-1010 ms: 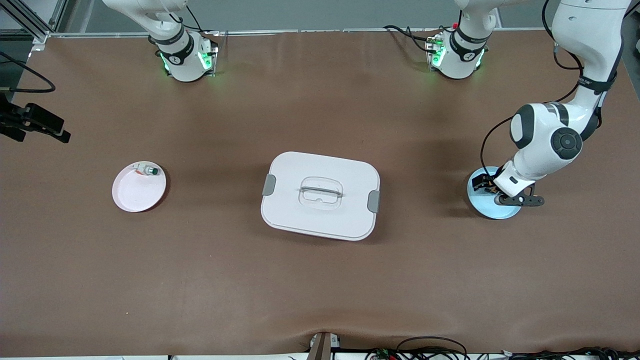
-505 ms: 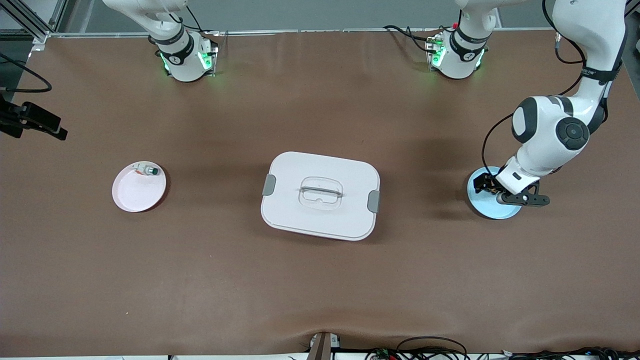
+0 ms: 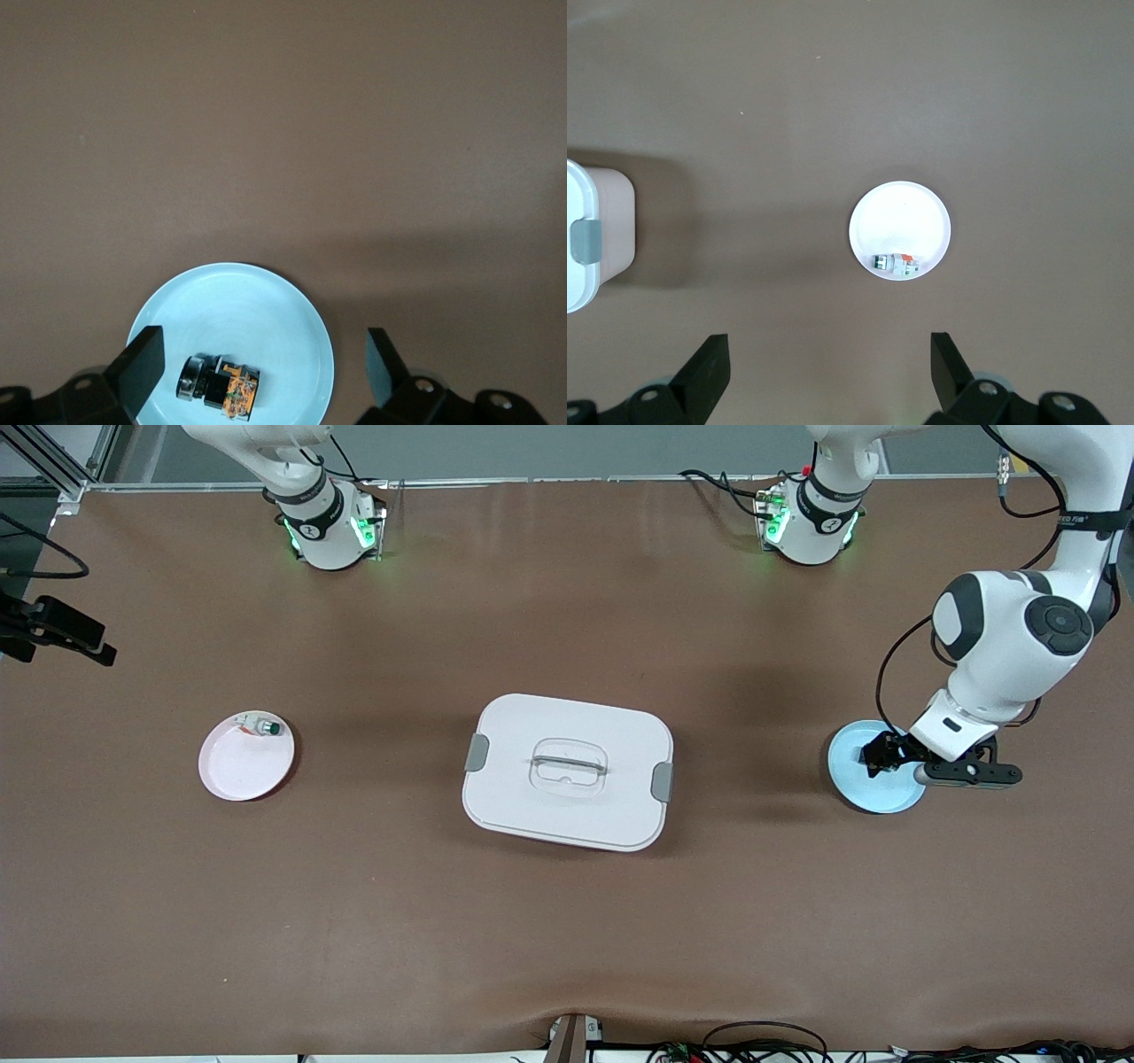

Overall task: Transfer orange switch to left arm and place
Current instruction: 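Open the left gripper and lift it off the switch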

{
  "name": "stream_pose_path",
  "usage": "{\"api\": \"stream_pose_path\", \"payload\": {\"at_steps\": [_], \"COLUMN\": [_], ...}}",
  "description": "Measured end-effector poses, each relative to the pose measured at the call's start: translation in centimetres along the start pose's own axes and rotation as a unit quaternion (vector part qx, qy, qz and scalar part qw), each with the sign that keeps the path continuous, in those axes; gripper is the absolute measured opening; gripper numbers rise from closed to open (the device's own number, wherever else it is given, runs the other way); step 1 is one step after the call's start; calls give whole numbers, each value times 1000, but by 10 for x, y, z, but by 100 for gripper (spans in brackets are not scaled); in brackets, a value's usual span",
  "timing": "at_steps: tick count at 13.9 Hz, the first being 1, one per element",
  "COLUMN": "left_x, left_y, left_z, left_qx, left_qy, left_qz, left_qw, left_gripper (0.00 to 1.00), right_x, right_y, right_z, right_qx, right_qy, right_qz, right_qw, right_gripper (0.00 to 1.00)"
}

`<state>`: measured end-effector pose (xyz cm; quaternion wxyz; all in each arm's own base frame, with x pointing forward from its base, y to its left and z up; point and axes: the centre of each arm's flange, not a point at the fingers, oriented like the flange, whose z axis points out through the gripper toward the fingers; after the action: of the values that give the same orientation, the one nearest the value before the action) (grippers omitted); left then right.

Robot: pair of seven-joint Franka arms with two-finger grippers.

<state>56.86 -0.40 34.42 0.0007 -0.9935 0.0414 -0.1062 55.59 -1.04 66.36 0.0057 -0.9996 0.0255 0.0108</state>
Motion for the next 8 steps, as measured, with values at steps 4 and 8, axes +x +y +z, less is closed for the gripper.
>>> {"api": "stream_pose_path", "payload": {"at_steps": [4, 8], "left_x": [17, 42], "left_y": [-4, -11], "left_z": [-39, -89], "left_qx": [2, 4], "left_qy": [-22, -36], "left_qz": [-3, -8], "left_qw": [1000, 999], "left_gripper": [100, 100], "right_x": [-3, -3], "right_y": [3, 18], "right_z": [-5, -6], "right_qx": [-2, -1], "right_qy": [5, 6], "right_qz": [4, 16], "right_qw": [1000, 1000], "right_gripper": [100, 100]}}
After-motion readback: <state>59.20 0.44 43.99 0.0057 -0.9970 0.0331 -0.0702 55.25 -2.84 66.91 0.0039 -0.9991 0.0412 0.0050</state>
